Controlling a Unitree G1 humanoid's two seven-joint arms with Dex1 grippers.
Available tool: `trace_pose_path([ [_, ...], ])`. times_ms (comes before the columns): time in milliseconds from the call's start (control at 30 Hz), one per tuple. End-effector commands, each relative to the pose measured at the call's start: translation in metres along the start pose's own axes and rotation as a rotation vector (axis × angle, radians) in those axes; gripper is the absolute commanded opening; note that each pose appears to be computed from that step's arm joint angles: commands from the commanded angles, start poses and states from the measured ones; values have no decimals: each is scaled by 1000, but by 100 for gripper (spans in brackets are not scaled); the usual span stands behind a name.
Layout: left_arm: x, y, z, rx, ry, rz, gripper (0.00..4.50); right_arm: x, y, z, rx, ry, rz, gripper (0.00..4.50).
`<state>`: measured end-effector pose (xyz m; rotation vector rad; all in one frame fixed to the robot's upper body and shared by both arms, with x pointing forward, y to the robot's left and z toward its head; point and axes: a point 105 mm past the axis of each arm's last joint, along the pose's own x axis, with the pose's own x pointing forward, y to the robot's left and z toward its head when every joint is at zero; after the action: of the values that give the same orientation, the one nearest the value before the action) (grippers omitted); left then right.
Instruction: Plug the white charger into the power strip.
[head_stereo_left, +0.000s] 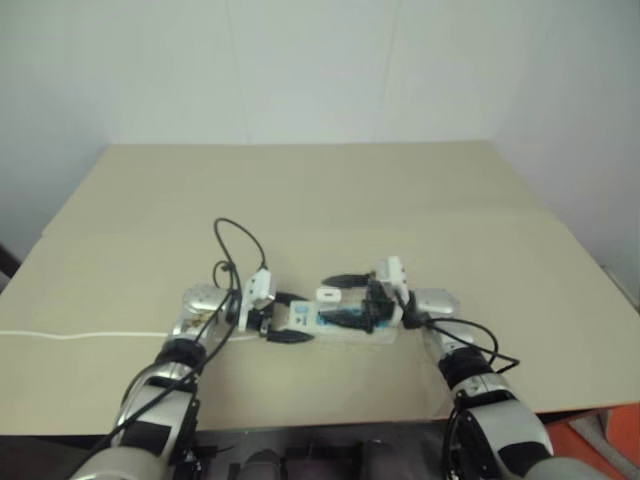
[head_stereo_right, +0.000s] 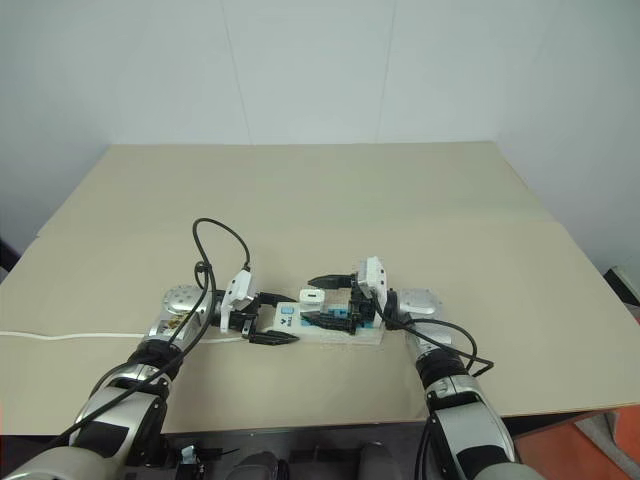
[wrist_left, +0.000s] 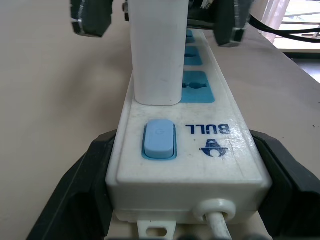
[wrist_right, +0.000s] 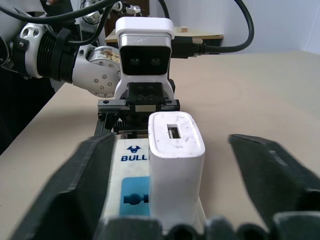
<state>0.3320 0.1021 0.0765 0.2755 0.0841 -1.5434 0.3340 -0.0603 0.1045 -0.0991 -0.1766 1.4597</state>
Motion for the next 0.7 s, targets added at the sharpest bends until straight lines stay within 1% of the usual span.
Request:
trace_pose_path([
  [33,2,1,9,54,-10,-19,330,-13,12,-27,92,59,-3,448],
  [133,2,3,9,-1,-12,-27,330,-16,12,-24,76,57,-3,448],
  [167,2,3,9,-15,-13,-29,403,-16,12,-24,70,56,-4,450],
  [200,1,4,9,-11,-14,-24,432,-17,12,-22,64,53,-6,450],
  [233,0,3,10,-2,-17,-26,448,-18,11,-20,57,49,-7,450],
  [367,-3,1,16,27,-47,-25,448,-20,9,-13,39,44,-12,450],
  [467,-13,-2,23,51,-53,-31,448,-25,10,2,-19,28,-6,450],
  [533,-32,-5,36,93,-58,-6,448,-41,8,21,-72,33,-16,450],
  [633,-51,-12,48,98,-51,7,448,-58,8,40,-128,54,-59,450],
  [700,-73,-20,58,100,-44,36,448,-83,8,55,-152,146,-116,450],
])
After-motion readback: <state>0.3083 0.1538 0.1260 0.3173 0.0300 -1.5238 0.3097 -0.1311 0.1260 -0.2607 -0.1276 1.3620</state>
